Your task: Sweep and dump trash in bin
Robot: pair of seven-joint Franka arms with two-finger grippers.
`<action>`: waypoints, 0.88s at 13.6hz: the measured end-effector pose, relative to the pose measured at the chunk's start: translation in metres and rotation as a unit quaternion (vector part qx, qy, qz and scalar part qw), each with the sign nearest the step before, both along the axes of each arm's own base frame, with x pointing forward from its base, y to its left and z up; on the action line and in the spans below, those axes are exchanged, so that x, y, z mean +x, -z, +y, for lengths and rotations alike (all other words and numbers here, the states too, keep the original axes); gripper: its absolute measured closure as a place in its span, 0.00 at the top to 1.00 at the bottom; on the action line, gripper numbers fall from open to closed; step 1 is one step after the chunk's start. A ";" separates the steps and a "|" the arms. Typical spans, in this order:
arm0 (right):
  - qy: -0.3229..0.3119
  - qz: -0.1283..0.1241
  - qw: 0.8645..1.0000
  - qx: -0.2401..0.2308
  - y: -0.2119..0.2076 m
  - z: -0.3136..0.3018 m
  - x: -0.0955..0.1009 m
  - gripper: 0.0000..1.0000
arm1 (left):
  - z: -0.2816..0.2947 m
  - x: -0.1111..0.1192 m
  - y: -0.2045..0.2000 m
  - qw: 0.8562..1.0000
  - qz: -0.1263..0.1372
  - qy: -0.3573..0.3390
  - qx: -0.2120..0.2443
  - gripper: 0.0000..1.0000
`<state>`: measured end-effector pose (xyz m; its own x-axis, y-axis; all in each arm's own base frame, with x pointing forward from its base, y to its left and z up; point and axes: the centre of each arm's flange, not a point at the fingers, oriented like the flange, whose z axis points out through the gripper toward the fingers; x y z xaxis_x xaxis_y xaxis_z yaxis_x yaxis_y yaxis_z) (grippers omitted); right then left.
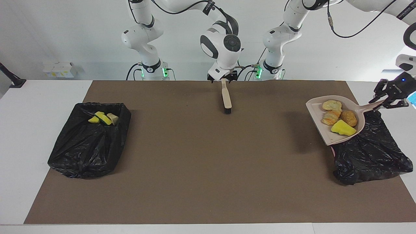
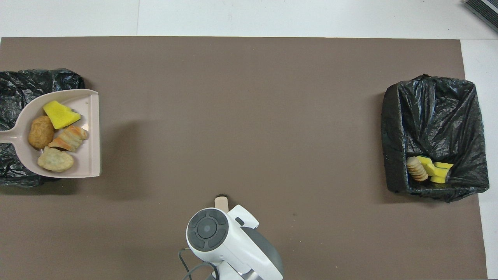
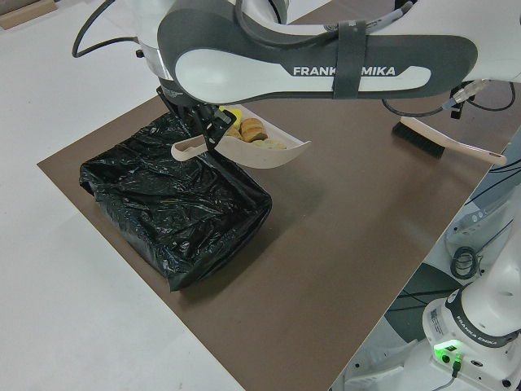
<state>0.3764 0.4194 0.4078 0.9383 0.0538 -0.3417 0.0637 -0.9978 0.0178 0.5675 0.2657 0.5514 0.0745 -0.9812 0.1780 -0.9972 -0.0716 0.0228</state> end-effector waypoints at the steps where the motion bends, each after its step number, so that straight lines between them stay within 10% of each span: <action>1: -0.012 0.002 1.000 0.010 -0.014 -0.018 0.016 1.00 | 0.016 -0.003 -0.004 1.000 -0.004 -0.007 0.002 0.31; 7: -0.056 -0.009 0.998 0.043 -0.085 -0.135 0.088 1.00 | 0.071 -0.016 -0.017 0.999 -0.017 -0.027 0.022 0.31; 12: -0.069 -0.072 0.994 0.044 -0.133 -0.219 0.130 1.00 | 0.083 -0.012 -0.024 0.997 -0.024 -0.025 0.068 0.31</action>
<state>0.5061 0.2001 0.5404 0.9585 0.2099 -0.1930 0.2039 -0.9777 -0.0506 0.5553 0.3486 0.5757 0.1188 -0.9918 0.0472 -0.9920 -0.1206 -0.0381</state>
